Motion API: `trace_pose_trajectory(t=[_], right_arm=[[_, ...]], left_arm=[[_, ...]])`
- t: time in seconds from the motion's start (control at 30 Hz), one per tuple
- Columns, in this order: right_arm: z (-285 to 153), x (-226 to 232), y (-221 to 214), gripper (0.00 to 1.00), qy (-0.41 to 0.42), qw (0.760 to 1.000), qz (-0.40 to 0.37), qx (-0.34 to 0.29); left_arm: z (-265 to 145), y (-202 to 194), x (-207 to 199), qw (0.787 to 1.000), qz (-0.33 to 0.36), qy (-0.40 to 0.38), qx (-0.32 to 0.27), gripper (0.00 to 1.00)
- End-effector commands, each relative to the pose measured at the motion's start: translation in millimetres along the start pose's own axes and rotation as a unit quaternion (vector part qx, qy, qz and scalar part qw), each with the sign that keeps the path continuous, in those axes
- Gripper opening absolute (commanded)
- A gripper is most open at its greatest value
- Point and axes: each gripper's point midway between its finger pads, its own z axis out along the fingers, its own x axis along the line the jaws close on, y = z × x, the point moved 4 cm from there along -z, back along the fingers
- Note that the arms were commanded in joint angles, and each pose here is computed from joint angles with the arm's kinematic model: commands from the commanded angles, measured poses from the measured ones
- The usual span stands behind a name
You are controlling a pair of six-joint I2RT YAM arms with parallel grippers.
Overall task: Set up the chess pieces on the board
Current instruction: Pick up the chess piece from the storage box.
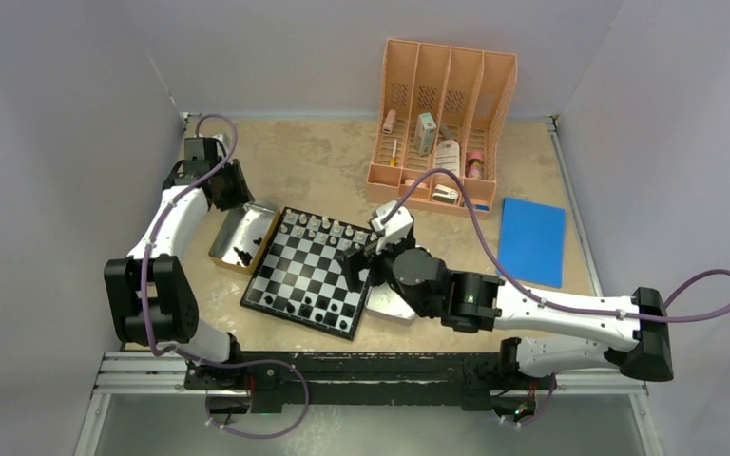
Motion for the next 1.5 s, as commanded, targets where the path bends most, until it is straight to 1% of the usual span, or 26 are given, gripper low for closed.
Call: trace_pose_trajectory(t=[0.0, 0.07, 0.13, 0.2, 0.3, 0.33, 0.4, 0.47, 0.63, 0.77, 0.93, 1.1, 1.27, 1.47], right_arm=[[-6, 27, 59, 0.99, 0.048, 0.997, 0.052, -0.024], [-8, 34, 70, 0.97, 0.060, 0.997, 0.054, -0.015], [-15, 37, 84, 0.97, 0.066, 0.995, 0.069, -0.008], [-22, 38, 93, 0.96, 0.076, 0.994, 0.078, -0.006], [-31, 40, 105, 0.95, 0.088, 0.991, 0.100, -0.004], [-34, 41, 108, 0.94, 0.095, 0.990, 0.102, -0.004], [-36, 41, 109, 0.93, 0.097, 0.989, 0.109, -0.004], [-36, 42, 108, 0.92, 0.094, 0.988, 0.121, 0.006], [-29, 50, 102, 0.92, 0.101, 0.988, 0.112, 0.024], [-24, 51, 100, 0.92, 0.090, 0.990, 0.109, 0.025], [-22, 50, 109, 0.92, 0.083, 0.991, 0.101, 0.014], [-22, 49, 110, 0.92, 0.082, 0.992, 0.095, 0.013], [-26, 46, 112, 0.92, 0.080, 0.992, 0.095, 0.009], [-33, 40, 115, 0.92, 0.077, 0.992, 0.099, 0.004]], left_arm=[[-20, 10, 15, 0.996, -0.046, 0.072, -0.032, 0.31], [-22, 5, 15, 0.995, -0.064, 0.080, -0.009, 0.31], [-22, -9, 14, 0.992, -0.090, 0.084, 0.027, 0.31], [-21, -24, 19, 0.986, -0.112, 0.107, 0.063, 0.30], [-17, -31, 25, 0.985, -0.098, 0.120, 0.081, 0.30], [-15, -32, 33, 0.982, -0.091, 0.143, 0.079, 0.30], [-12, -39, 43, 0.976, -0.099, 0.168, 0.095, 0.30], [-9, -44, 46, 0.973, -0.108, 0.172, 0.114, 0.31], [5, -40, 46, 0.970, -0.127, 0.171, 0.116, 0.33], [12, -49, 46, 0.959, -0.170, 0.185, 0.131, 0.36], [12, -46, 47, 0.957, -0.191, 0.191, 0.108, 0.38], [11, -53, 52, 0.949, -0.204, 0.211, 0.110, 0.42], [13, -64, 54, 0.944, -0.220, 0.214, 0.123, 0.42], [19, -72, 57, 0.938, -0.235, 0.220, 0.134, 0.40]])
